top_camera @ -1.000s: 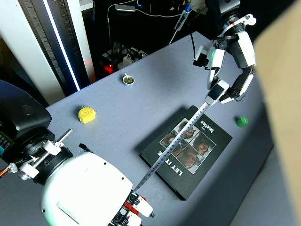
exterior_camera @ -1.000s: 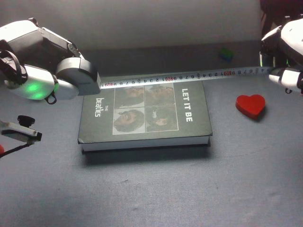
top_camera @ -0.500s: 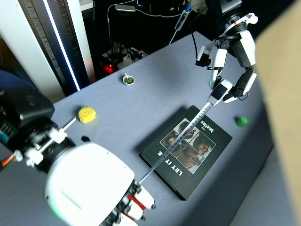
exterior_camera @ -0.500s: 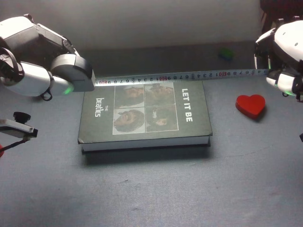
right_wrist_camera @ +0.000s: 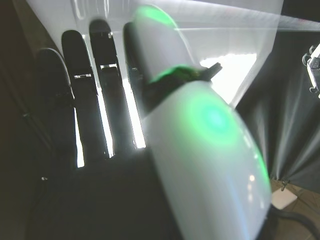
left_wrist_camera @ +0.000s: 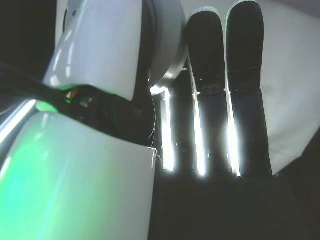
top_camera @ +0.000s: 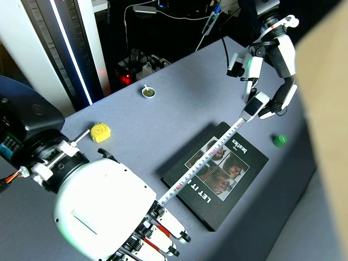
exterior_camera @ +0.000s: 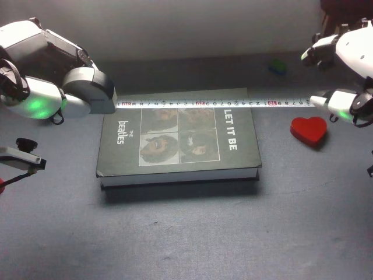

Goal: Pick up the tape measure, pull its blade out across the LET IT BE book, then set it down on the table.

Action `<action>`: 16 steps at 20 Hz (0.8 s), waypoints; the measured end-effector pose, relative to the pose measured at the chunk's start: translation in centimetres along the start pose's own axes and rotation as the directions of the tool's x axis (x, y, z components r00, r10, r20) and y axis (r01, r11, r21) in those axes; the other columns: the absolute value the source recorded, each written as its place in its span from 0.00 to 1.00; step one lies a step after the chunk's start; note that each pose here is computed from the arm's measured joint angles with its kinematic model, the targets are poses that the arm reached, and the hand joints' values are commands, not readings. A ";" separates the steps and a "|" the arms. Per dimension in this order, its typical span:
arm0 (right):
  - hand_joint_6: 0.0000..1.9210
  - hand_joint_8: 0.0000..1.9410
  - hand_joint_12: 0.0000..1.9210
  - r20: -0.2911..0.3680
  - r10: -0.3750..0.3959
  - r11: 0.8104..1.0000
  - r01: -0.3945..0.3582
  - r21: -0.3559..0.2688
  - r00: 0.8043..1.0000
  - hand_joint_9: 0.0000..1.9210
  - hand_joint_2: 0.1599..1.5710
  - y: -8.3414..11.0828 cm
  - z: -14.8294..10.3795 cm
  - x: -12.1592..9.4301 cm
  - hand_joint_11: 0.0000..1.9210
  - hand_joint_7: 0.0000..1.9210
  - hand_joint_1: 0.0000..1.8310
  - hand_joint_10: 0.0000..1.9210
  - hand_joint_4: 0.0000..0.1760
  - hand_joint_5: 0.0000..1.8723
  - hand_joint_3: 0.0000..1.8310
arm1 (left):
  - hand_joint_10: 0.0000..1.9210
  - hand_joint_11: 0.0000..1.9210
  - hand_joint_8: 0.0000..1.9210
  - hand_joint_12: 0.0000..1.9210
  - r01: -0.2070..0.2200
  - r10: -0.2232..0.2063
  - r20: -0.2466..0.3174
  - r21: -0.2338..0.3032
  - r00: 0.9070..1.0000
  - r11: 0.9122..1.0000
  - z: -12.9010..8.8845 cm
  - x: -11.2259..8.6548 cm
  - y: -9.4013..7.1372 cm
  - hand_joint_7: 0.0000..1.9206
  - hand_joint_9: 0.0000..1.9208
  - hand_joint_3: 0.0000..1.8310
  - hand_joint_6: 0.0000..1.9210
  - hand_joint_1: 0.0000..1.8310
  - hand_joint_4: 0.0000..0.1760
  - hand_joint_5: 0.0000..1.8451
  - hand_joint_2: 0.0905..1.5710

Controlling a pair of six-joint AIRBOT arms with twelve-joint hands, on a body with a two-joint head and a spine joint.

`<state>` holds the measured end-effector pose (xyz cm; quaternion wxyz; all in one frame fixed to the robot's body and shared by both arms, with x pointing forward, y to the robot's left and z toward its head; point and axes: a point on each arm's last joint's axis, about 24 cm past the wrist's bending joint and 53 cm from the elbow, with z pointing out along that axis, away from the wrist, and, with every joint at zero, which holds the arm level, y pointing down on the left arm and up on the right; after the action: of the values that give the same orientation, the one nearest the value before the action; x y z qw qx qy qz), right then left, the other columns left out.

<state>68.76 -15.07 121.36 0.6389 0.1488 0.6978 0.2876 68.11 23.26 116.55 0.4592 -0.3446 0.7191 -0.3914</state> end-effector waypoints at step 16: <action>0.00 0.00 0.23 -0.062 0.078 0.989 -0.085 -0.120 0.995 0.03 0.56 8.0 -3.9 2.1 0.00 0.04 0.00 0.00 0.00 0.04 0.00 | 0.62 0.45 0.49 0.58 0.119 -0.115 0.036 -0.104 0.993 0.988 0.9 -2.7 4.8 0.49 0.51 0.00 0.51 0.75 0.00 0.49 0.69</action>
<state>63.38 -8.36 124.45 0.6144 0.1294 0.6900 0.3601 69.22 27.58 113.11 0.4273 -0.4159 0.7104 -0.3738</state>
